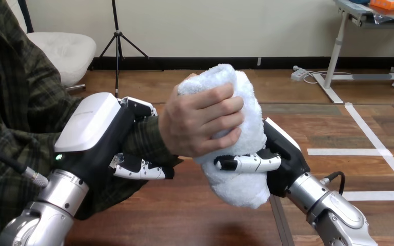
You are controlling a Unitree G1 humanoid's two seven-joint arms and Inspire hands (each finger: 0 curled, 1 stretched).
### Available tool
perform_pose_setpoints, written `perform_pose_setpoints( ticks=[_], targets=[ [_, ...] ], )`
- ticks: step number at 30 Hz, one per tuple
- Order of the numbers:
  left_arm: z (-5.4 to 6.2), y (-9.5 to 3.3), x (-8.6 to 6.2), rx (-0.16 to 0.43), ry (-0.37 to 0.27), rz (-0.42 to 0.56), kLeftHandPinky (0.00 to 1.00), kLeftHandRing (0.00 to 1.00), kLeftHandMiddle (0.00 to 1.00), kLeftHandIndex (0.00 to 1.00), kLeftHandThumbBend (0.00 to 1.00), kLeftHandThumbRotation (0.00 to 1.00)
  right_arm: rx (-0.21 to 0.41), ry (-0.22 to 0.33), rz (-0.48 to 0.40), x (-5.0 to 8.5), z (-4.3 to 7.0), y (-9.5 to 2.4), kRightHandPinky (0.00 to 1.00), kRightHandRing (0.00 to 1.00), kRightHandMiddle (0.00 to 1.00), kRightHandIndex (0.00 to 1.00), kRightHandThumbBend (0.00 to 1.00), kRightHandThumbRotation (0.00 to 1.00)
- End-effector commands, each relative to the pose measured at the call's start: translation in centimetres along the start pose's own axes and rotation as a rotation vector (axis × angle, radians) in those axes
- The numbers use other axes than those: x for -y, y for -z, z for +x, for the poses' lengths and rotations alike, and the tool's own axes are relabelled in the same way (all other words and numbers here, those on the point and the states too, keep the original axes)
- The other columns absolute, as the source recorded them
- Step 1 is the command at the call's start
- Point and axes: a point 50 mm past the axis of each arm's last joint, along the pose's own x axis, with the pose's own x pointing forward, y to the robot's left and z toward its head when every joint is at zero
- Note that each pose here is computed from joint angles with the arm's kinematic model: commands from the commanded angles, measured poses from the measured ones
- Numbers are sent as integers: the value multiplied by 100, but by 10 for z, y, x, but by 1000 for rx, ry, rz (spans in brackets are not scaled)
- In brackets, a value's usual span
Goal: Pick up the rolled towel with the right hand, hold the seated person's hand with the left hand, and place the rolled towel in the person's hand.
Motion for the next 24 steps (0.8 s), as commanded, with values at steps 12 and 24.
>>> perform_pose_setpoints(
  ticks=[12,24],
  targets=[
    [8,-11,-2,99,-38,-35,21,27,35,36,95,0,72,-102,-67,-10,29,-29,18,22,34,40,83,2],
    [2,10,-2,51,-16,-50,43,49,55,56,90,21,75,-78,-77,-5,24,-31,43,52,61,63,95,23]
  ],
)
